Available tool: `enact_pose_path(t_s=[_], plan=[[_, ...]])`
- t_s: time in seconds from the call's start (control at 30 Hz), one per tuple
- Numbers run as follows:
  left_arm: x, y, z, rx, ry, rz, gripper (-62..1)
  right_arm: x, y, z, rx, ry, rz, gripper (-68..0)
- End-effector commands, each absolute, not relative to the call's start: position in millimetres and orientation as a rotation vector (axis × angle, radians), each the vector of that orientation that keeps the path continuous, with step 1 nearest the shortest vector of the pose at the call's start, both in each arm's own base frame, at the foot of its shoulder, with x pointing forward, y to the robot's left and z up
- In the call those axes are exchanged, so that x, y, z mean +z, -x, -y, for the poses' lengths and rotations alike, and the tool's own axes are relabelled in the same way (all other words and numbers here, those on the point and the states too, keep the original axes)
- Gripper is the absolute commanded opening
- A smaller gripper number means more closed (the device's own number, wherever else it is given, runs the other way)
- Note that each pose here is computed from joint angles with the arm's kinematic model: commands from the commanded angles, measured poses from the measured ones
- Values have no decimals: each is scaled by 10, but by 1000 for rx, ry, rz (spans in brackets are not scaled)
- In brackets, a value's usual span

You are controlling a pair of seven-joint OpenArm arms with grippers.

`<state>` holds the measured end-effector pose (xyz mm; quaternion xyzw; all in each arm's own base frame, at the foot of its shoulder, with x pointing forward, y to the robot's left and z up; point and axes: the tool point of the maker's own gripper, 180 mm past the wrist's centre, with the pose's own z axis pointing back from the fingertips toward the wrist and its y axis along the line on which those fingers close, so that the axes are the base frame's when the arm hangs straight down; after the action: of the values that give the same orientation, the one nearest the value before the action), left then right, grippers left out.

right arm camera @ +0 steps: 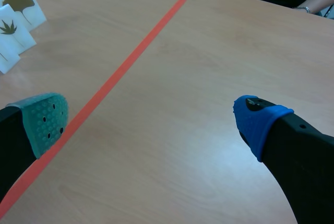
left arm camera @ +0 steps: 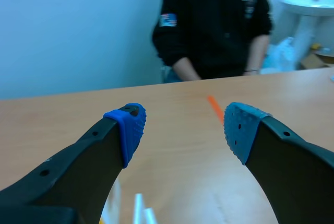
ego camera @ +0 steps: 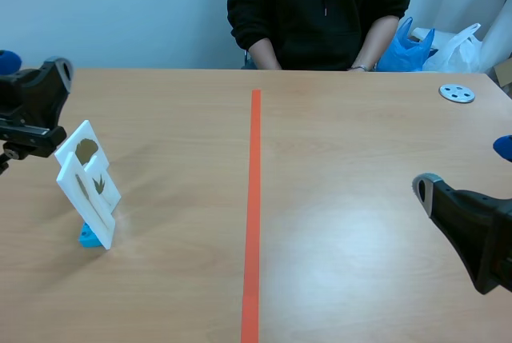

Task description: Sort the leaf by its shape. The table is split by an orange tape line. A compound leaf with several leaflets goes to the left side, a simple leaf with one blade goes to the right side. Return to the home posture when a red brick is placed on the table.

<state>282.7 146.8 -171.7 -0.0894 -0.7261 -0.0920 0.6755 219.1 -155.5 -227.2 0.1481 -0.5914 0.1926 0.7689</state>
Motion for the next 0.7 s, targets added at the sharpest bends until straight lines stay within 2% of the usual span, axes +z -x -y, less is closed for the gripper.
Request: enact_pose_path(t_s=[0.0,0.13,0.23,0.4,0.53,0.67], plan=[[-1719,-2741,-1357,-233,250,1620,-209,-2176,-2237,1558,416,-319,1320,4],[-1645,-2546,-1065,-326,375,1603,-90,-2175,-2237,1559,416,-318,1321,4],[-1715,-2397,-901,-376,474,1555,4,-2176,-2236,1559,416,-318,1320,4],[-1882,-2154,-703,-440,590,1452,14,-2177,-2235,1561,416,-318,1319,4],[-2073,-2040,-639,-446,617,1339,14,-2196,-2208,1535,422,-337,1306,4],[-2233,-2001,-631,-446,591,1255,14,-2201,-2186,1501,436,-355,1299,4]])
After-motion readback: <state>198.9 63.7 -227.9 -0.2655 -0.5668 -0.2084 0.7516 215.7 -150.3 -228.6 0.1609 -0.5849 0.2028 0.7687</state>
